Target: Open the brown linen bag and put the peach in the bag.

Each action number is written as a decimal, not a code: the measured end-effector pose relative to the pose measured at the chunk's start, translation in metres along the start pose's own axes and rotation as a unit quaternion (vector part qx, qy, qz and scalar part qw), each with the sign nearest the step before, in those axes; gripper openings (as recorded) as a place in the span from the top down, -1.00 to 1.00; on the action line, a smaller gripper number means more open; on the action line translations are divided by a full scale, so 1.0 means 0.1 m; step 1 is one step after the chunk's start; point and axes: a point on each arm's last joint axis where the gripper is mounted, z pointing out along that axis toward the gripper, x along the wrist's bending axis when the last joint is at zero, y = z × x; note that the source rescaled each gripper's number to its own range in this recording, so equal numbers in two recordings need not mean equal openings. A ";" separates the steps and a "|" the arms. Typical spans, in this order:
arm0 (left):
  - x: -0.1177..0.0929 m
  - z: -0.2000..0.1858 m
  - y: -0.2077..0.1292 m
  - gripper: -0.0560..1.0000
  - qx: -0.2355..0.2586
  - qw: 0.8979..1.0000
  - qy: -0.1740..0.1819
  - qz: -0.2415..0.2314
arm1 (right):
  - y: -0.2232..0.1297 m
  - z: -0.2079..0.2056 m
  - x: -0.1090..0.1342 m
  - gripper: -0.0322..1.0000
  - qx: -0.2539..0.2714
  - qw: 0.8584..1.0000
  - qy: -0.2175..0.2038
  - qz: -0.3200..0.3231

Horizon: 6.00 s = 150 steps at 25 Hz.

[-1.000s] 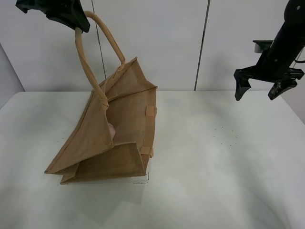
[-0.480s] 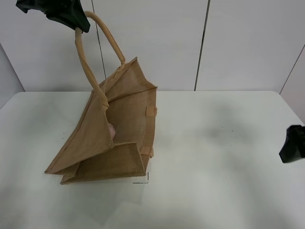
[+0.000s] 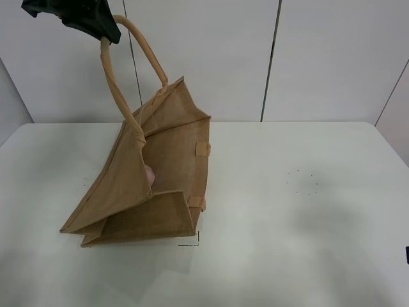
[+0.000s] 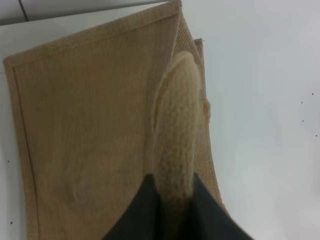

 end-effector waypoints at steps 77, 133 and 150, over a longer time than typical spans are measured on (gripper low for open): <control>1.68 1.91 -0.25 -1.00 0.206 0.959 0.157 -0.114 | -0.35 -0.46 0.04 -1.00 -0.183 0.983 -0.004 -0.007; 0.63 -0.77 -3.81 -1.00 -0.113 0.982 0.153 -0.006 | -0.35 -0.46 0.04 -1.00 -0.184 0.983 -0.003 -0.007; 0.58 -0.86 -3.97 -1.00 -0.179 0.973 0.146 0.001 | -0.35 -0.46 0.04 -1.00 -0.184 0.983 -0.003 -0.007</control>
